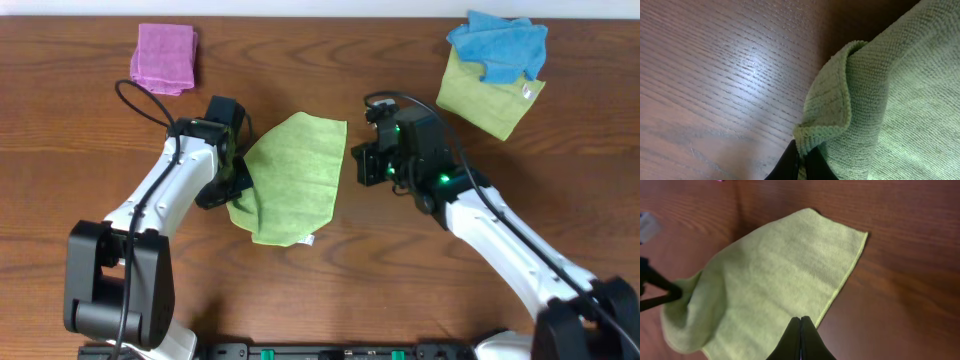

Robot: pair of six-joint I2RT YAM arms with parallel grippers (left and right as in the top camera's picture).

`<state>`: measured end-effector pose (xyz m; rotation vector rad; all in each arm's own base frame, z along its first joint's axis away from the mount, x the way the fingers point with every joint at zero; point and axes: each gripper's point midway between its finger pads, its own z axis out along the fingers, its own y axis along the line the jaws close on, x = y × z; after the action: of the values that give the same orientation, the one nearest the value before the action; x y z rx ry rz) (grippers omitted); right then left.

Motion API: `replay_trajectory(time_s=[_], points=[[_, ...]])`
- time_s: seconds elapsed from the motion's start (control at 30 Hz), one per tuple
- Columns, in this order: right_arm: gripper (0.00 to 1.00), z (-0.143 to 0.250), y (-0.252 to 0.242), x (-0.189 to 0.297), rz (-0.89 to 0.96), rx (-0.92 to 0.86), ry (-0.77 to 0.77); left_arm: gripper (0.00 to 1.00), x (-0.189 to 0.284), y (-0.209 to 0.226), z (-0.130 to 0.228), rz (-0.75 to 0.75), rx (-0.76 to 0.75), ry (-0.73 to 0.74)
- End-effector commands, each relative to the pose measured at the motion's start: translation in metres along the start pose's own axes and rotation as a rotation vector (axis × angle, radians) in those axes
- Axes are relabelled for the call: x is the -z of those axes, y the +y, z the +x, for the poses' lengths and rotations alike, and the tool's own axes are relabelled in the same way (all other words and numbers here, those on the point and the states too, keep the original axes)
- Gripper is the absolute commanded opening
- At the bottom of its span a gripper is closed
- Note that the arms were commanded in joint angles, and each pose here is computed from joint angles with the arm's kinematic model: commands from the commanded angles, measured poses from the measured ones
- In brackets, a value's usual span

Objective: Fold the cloth
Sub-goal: 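Grasp the green cloth's right corner with the right gripper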

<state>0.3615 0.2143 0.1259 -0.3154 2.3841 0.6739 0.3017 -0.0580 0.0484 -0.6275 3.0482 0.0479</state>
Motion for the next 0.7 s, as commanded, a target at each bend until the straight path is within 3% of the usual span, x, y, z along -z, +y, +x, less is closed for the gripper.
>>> replay_trajectory(time_s=[0.0,0.37,0.67], points=[[0.01,0.010,-0.003,-0.023,-0.012,-0.001,0.032,0.06,0.001,0.004,-0.006,-0.021,0.019,-0.020],[0.01,0.009,-0.009,-0.072,-0.053,0.010,-0.015,0.06,0.002,-0.007,0.015,0.044,0.041,0.082],[0.01,0.007,-0.013,-0.103,-0.049,0.049,-0.026,0.06,0.003,-0.005,0.030,0.008,0.034,0.124]])
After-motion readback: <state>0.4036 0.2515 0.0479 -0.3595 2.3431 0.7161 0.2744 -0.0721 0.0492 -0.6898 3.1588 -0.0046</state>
